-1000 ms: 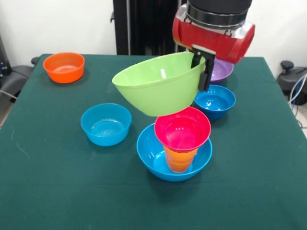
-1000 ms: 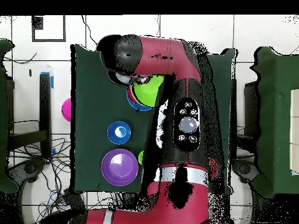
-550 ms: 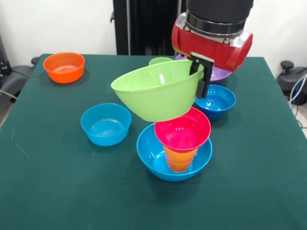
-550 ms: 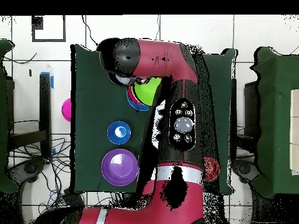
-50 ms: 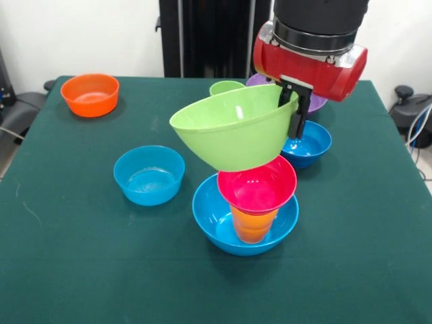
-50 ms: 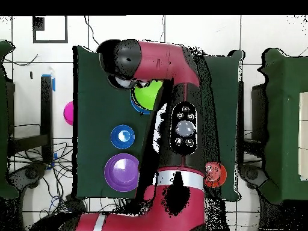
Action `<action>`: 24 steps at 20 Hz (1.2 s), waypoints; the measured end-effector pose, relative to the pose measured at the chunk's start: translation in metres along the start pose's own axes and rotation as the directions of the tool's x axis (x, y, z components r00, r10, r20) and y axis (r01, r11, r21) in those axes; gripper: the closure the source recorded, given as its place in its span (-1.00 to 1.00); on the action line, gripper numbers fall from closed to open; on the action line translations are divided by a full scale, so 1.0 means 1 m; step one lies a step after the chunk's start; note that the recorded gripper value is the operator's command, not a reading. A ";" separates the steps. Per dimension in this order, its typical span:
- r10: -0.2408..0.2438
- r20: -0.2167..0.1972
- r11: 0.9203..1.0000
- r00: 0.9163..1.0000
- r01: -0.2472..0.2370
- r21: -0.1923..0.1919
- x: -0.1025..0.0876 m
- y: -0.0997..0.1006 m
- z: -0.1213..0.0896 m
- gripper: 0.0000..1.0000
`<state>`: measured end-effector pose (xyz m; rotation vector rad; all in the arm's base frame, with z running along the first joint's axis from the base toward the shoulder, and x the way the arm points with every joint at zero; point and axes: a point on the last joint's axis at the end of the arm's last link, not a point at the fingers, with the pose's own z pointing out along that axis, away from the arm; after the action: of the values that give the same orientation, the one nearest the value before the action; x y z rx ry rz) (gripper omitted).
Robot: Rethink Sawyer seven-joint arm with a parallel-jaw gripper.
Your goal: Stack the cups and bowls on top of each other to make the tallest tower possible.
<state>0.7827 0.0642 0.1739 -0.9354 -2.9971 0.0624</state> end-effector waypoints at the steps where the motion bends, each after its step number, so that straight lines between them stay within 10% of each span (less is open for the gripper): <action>1: 0.001 -0.001 1.000 1.000 -0.001 0.000 0.000 0.000 0.000 1.00; 24: 0.002 0.078 1.000 0.997 0.000 -0.023 0.008 0.010 0.039 1.00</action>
<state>0.7810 0.0754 0.1340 -0.9592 -3.0751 0.0655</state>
